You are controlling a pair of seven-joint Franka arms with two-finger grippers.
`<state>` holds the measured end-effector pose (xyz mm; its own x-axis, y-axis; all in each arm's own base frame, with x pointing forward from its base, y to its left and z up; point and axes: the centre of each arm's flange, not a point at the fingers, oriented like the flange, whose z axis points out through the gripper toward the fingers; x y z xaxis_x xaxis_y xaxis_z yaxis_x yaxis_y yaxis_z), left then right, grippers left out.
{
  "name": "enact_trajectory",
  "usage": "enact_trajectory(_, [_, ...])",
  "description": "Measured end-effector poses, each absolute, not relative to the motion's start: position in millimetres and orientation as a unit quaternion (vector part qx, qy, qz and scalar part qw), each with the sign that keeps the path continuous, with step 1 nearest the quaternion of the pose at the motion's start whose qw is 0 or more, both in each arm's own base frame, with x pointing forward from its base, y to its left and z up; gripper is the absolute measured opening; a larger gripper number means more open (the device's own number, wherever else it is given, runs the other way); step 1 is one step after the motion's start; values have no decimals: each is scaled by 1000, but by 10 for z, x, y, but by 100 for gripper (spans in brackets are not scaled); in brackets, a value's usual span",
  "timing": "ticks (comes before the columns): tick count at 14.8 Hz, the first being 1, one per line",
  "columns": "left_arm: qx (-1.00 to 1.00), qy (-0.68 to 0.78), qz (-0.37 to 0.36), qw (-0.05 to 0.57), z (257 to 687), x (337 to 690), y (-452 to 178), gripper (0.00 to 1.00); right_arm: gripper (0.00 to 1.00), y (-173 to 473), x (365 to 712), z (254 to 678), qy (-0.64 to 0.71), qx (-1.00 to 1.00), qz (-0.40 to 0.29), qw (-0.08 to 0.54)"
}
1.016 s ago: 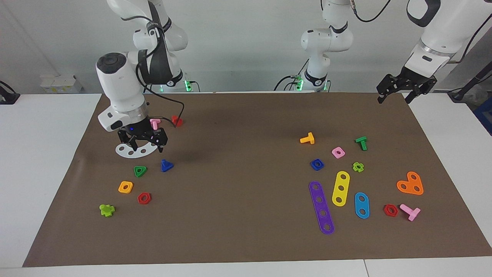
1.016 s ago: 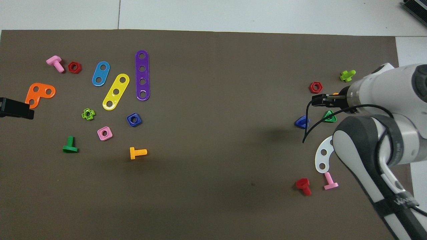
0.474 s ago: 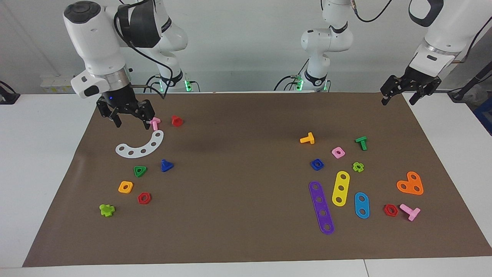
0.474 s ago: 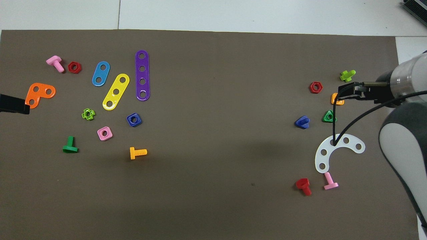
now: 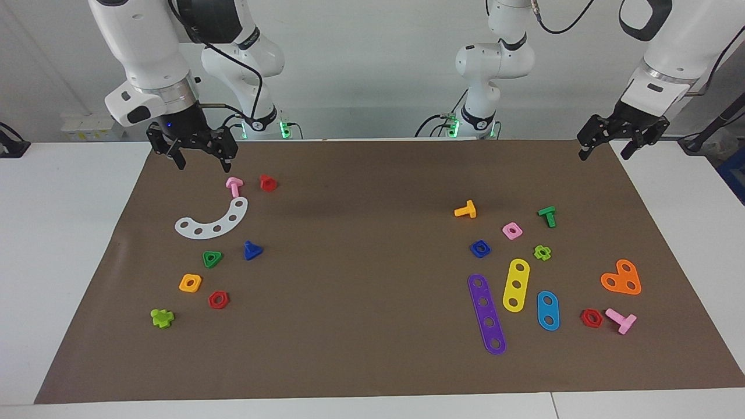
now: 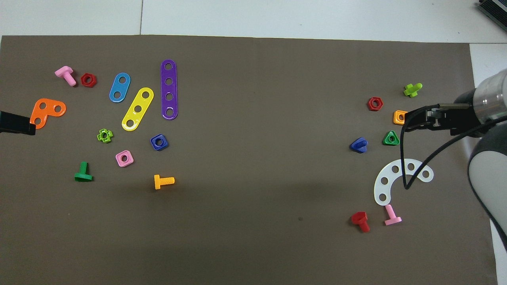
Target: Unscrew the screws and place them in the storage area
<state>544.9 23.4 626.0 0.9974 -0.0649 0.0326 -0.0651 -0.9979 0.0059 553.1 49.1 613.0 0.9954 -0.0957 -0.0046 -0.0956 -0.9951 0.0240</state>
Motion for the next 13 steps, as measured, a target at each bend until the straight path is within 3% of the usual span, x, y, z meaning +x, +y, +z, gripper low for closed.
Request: enact_trajectory(13, [999,-33,14,4,6239,5448,234,100,100,484,5466,6068,-48,999,-14,13])
